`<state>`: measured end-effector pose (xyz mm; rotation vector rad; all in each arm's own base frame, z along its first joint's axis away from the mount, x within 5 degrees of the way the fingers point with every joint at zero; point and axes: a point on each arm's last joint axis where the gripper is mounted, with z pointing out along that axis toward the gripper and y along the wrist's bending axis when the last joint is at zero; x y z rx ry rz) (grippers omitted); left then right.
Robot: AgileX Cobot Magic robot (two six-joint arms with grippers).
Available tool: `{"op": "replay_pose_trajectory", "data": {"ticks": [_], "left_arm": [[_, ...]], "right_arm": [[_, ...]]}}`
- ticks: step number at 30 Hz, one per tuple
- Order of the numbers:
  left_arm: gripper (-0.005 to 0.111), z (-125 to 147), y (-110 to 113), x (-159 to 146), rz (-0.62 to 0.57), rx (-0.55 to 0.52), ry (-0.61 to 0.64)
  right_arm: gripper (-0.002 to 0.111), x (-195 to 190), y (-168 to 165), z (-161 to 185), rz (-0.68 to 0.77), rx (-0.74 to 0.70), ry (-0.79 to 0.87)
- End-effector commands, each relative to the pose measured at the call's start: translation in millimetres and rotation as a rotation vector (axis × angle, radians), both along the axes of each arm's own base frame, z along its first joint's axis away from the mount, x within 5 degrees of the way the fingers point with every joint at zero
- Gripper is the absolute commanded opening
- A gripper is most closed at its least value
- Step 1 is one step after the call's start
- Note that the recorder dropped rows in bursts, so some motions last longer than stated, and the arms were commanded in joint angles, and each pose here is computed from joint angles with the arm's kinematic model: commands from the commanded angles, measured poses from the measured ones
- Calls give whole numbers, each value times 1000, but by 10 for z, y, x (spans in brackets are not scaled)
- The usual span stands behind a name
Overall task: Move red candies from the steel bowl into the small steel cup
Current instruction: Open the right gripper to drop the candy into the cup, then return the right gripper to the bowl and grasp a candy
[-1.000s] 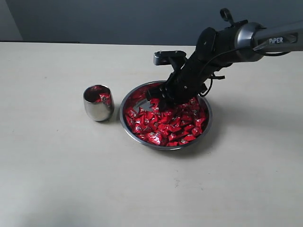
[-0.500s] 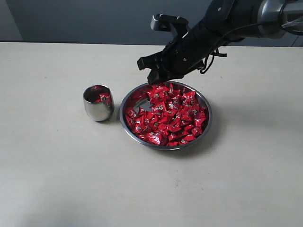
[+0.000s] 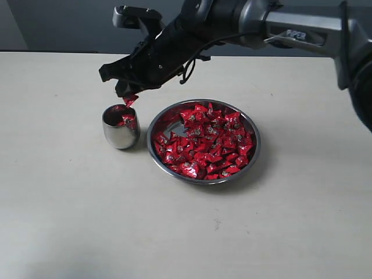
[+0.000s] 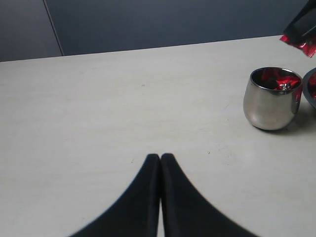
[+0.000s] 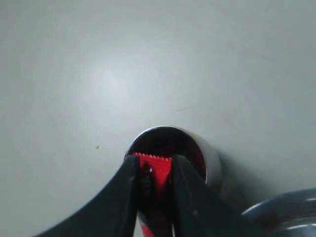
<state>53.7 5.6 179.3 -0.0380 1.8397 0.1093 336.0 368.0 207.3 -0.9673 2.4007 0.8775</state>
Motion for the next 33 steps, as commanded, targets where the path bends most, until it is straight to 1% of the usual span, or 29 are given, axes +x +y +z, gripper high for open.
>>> {"op": "replay_pose_trajectory", "data": {"ticks": [1, 6, 15, 17, 21, 22, 25, 27, 29, 30, 31, 33], "left_arm": [[0, 36, 0, -3, 0, 2, -19], [0, 36, 0, -3, 0, 2, -19], [0, 36, 0, -3, 0, 2, -19], [0, 36, 0, -3, 0, 2, -19], [0, 36, 0, -3, 0, 2, -19], [0, 36, 0, -3, 0, 2, -19], [0, 36, 0, -3, 0, 2, -19], [0, 36, 0, -3, 0, 2, -19], [0, 36, 0, -3, 0, 2, -19], [0, 36, 0, -3, 0, 2, -19], [0, 36, 0, -3, 0, 2, -19], [0, 36, 0, -3, 0, 2, -19]], "right_arm": [[0, 23, 109, -144, 14, -13, 14], [1, 47, 127, -303, -2, -31, 43], [1, 64, 161, -368, -33, 0, 72], [10, 64, 164, -365, -36, 5, 75], [38, 61, 161, -357, -33, 3, 74], [40, 61, 159, -344, -32, 3, 70], [40, 53, 139, -169, -29, 19, 33], [40, 41, 79, -5, -4, -18, -33], [40, 26, 14, 92, -10, -69, -51], [40, 20, -88, 169, -17, -150, -65], [40, 16, -131, 202, -16, -181, -70], [40, 83, -322, 228, -16, -265, -56]]}}
